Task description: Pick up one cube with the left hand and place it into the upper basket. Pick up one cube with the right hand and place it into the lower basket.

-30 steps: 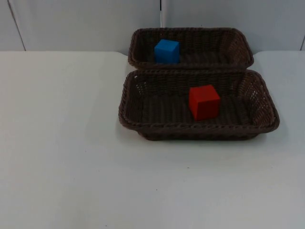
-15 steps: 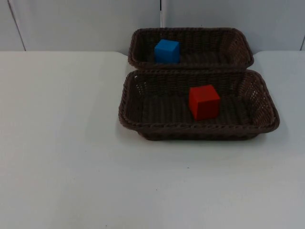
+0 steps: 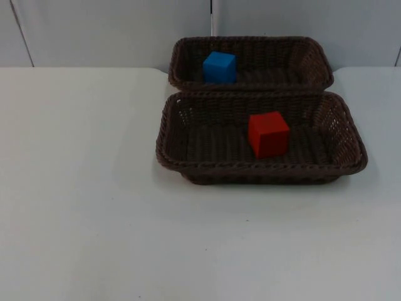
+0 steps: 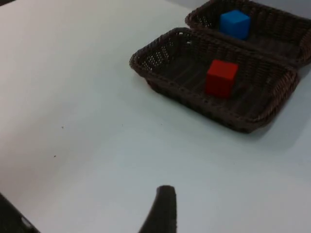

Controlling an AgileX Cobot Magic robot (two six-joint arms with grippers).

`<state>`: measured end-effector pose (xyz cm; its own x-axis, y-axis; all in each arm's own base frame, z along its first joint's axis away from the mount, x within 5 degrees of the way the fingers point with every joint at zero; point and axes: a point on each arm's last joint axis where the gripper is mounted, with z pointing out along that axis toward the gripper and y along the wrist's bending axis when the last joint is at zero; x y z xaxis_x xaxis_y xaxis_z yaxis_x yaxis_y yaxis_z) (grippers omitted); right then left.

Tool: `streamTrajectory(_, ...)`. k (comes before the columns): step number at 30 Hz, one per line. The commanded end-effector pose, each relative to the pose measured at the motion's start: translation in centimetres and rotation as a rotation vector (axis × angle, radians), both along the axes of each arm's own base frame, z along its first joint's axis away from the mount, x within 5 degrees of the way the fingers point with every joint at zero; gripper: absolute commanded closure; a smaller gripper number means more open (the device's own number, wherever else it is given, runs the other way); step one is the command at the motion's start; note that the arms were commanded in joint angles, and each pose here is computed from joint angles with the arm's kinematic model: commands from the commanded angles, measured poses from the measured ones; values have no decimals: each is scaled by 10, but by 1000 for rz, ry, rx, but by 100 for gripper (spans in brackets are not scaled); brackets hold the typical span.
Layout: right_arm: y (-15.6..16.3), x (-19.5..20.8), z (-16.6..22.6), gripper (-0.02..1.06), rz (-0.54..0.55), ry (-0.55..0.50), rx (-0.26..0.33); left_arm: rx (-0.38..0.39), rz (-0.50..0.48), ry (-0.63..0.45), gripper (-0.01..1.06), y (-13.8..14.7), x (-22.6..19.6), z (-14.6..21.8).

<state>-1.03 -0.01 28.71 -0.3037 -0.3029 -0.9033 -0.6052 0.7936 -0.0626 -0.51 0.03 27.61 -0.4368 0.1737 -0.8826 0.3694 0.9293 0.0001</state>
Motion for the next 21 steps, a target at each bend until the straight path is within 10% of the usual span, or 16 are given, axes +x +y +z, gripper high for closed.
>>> streamTrajectory(1, -1, 1, -4, 31, -9, 15, -18, 7, 0, 2, 4, 0, 0, -2)
streamTrajectory(21, -6, 5, -7, 31, -101, 47, 3, 6, -1, 2, 4, 0, 0, -2)
